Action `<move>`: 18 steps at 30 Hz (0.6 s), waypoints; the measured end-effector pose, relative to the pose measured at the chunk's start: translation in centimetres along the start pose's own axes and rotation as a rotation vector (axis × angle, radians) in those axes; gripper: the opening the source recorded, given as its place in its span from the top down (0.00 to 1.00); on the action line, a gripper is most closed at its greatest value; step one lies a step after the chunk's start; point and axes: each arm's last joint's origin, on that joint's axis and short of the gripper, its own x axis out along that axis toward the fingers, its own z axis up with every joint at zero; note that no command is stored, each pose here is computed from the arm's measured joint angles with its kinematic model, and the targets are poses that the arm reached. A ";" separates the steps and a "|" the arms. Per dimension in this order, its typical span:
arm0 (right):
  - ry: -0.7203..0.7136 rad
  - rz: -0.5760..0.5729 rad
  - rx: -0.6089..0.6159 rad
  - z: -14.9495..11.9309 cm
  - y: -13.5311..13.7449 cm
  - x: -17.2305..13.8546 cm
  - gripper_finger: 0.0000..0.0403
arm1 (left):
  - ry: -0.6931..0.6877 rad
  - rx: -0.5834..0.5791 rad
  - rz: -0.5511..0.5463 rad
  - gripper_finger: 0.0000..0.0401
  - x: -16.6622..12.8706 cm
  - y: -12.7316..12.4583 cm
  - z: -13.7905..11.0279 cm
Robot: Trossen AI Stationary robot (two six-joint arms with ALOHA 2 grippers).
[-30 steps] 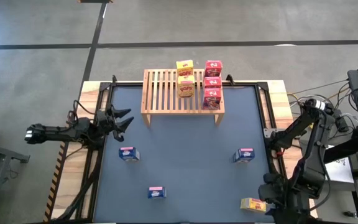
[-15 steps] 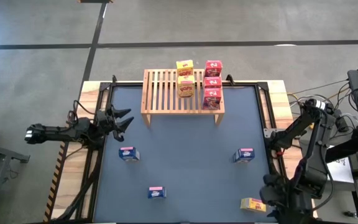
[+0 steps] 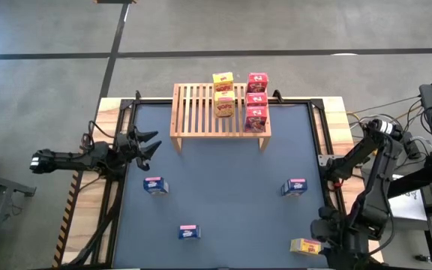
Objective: Stack cereal on shelf
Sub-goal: Put the yellow cereal box on the shelf aligned with the other yellow cereal boxes
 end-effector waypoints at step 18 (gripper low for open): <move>-0.022 0.003 -0.026 1.1 -0.5 0.7 0.39 | 0.000 0.000 0.000 0.52 0.0 0.0 0.0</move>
